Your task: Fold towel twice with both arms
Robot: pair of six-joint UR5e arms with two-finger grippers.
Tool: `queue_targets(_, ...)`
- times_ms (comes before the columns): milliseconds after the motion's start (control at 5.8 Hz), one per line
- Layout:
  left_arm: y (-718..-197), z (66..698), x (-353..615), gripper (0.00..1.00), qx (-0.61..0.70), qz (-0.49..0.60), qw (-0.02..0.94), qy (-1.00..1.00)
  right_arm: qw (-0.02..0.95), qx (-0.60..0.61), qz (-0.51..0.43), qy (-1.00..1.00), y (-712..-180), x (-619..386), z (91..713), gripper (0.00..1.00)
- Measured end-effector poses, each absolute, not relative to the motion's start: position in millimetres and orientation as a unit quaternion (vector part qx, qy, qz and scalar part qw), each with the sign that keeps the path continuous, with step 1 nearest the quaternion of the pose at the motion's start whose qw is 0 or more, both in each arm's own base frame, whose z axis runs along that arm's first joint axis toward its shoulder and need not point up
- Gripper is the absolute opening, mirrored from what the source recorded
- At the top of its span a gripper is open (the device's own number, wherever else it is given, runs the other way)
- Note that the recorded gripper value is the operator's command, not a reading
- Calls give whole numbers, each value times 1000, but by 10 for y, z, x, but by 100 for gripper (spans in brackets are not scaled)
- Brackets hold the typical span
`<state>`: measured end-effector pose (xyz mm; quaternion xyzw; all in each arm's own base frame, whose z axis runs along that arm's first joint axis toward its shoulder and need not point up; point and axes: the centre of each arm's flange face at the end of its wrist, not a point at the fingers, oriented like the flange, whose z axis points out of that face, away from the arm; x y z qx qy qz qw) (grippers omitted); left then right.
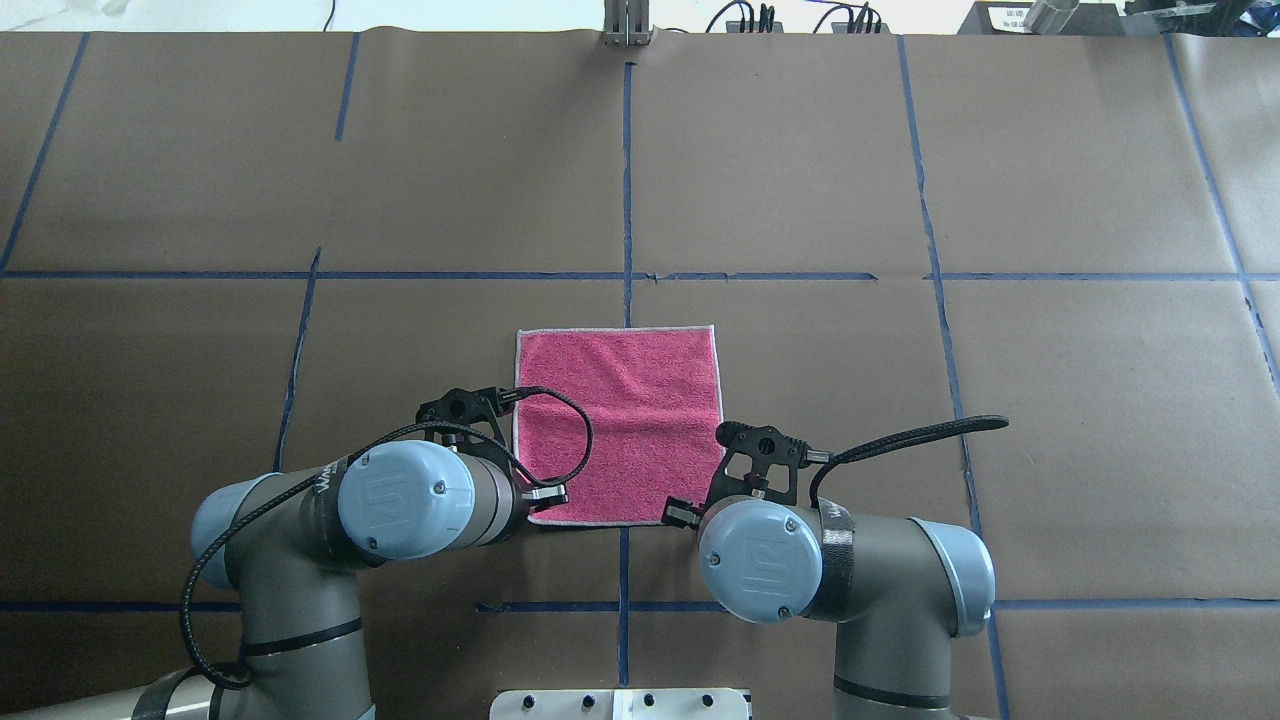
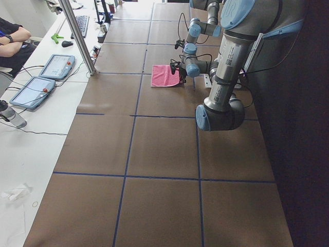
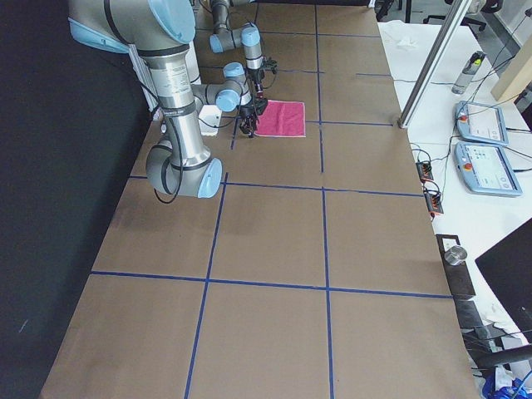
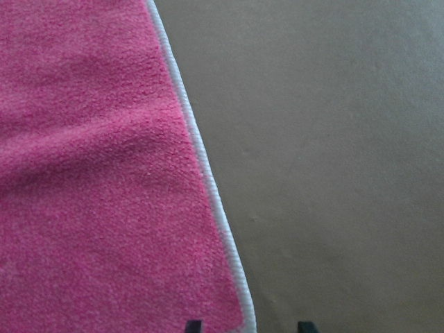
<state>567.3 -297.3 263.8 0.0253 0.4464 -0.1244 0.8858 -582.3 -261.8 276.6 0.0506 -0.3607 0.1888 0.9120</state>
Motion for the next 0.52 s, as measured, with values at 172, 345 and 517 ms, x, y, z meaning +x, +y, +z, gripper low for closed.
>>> queue_targets(172, -2971, 2640, 5673, 4, 26, -124, 886, 446, 910, 51, 195, -361, -2625, -5823, 2764, 45)
queue_targets(345, -2969, 2638, 5671, 4, 26, -124, 886, 446, 910, 51, 200, -361, -2627, -5824, 2768, 45)
queue_targets(517, -2969, 2638, 5671, 4, 26, -124, 886, 446, 909, 51, 202, -360, -2629, -5826, 2774, 42)
